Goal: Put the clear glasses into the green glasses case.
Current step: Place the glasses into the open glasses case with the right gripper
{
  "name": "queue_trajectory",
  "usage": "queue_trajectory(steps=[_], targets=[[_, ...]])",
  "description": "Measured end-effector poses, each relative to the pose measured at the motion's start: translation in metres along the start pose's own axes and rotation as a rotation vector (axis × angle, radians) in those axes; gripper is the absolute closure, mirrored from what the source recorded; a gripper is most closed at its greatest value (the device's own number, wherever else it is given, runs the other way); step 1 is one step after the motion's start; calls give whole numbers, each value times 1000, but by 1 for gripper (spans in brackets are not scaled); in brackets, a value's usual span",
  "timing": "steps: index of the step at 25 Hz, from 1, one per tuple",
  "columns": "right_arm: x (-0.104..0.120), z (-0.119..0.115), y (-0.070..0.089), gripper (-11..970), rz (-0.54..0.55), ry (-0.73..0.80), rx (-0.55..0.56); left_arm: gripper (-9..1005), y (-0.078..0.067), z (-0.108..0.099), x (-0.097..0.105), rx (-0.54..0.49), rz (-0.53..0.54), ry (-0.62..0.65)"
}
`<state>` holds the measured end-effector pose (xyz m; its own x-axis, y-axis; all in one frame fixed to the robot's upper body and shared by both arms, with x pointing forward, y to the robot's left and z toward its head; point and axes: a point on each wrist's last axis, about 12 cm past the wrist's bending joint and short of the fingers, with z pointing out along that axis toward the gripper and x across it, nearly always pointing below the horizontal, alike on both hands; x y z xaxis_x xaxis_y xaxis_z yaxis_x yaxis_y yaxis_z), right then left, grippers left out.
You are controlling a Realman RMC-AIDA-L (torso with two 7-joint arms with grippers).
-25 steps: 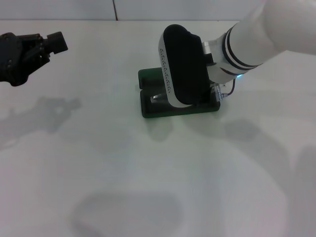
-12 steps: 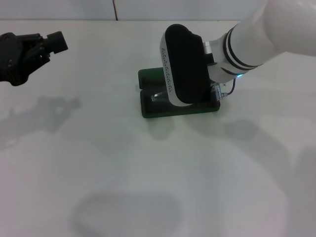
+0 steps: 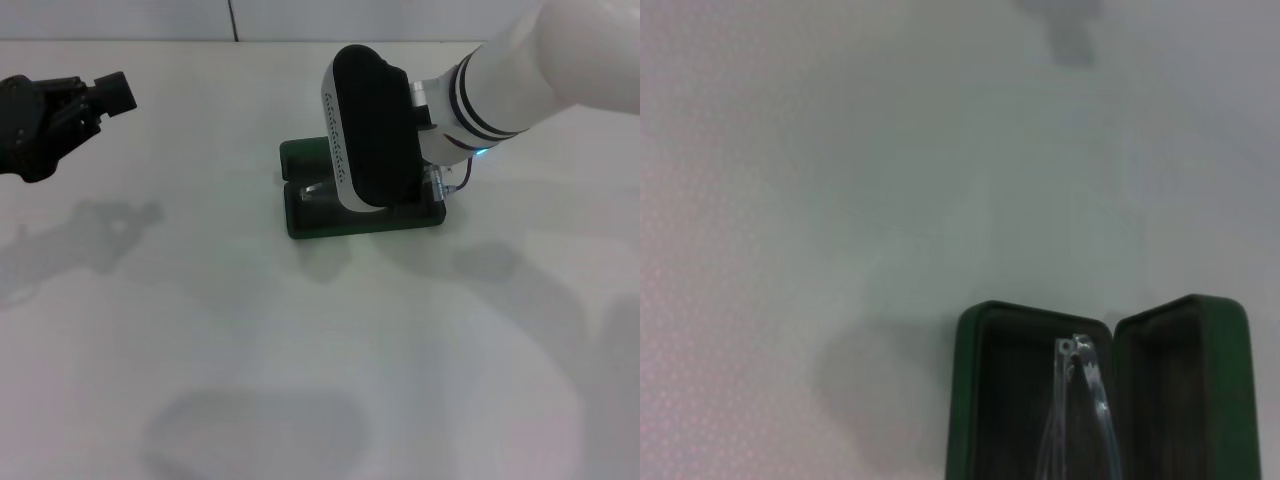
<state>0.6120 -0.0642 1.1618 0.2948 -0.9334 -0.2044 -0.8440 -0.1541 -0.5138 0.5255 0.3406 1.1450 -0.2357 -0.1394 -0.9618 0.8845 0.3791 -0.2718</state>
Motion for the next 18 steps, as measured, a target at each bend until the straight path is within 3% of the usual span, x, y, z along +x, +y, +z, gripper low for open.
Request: queue_trajectory(steps=[18], targets=[[0, 2, 0, 889, 19, -13, 3, 948, -1, -3, 2, -7, -7, 0]])
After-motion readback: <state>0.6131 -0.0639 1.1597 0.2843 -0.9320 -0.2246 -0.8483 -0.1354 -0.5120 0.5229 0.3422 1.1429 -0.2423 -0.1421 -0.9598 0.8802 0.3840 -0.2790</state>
